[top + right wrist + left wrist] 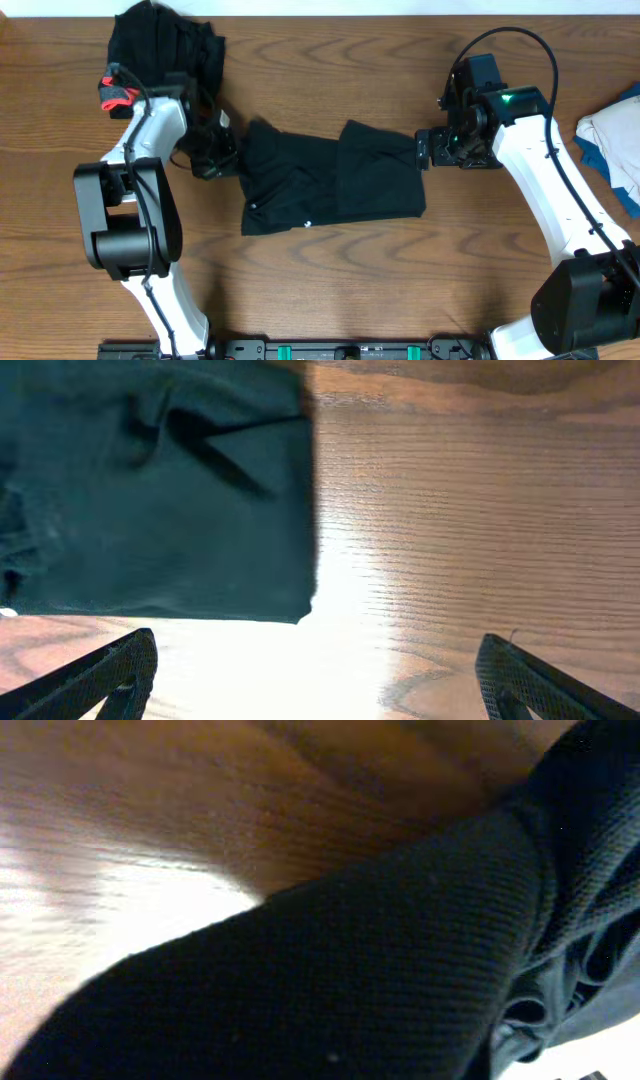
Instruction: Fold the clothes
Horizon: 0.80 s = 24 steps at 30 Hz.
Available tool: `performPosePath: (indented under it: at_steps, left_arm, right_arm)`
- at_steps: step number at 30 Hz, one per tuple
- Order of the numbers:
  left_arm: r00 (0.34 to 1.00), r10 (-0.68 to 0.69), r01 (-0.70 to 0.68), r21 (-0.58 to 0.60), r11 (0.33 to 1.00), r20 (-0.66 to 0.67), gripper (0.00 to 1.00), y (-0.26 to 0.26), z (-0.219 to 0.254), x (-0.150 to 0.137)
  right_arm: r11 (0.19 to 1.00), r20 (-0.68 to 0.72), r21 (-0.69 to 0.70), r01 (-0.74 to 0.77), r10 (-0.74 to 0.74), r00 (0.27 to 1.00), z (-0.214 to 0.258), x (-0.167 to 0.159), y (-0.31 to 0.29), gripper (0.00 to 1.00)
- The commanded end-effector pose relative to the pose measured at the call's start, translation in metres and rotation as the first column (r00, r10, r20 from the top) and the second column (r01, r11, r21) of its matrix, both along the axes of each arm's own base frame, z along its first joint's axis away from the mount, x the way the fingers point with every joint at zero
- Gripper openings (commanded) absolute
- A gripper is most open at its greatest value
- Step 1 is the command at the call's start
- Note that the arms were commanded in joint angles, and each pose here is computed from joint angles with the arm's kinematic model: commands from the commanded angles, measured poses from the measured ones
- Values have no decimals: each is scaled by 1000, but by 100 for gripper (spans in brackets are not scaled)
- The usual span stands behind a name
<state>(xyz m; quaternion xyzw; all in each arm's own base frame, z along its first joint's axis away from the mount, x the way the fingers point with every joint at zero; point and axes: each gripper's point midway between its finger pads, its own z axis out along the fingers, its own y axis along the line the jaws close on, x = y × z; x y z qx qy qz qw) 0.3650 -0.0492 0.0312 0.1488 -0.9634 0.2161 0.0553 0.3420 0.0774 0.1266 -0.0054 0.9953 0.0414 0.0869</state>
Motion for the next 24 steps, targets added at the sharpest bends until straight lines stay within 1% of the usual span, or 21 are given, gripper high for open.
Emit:
performPosePath:
  at_steps: [1, 10, 14, 18, 21, 24]
  left_arm:
    - [997, -57, 52, 94, 994, 51, 6, 6, 23, 15]
    - [986, -146, 138, 102, 985, 75, 6, -34, 71, 21]
    - [985, -157, 142, 179, 974, 71, 6, -46, 82, 16]
    - [976, -193, 167, 222, 961, 105, 6, -64, 95, 11]
    - [962, -231, 196, 222, 955, 145, 6, -85, 109, 5]
    - [949, -255, 214, 215, 953, 186, 6, -107, 119, 1]
  right_arm:
    - [999, 15, -38, -1, 1, 1000, 2, 4, -8, 99]
    - [999, 32, -38, 1, 1, 999, 2, 8, -8, 99]
    - [999, 40, -39, 3, -2, 999, 3, 10, -9, 99]
    - [999, 49, -37, 8, -6, 999, 2, 12, -10, 99]
    - [999, 59, -34, 19, -16, 998, -2, 16, -12, 99]
    - [997, 62, -23, 72, -70, 996, -4, 18, -18, 99]
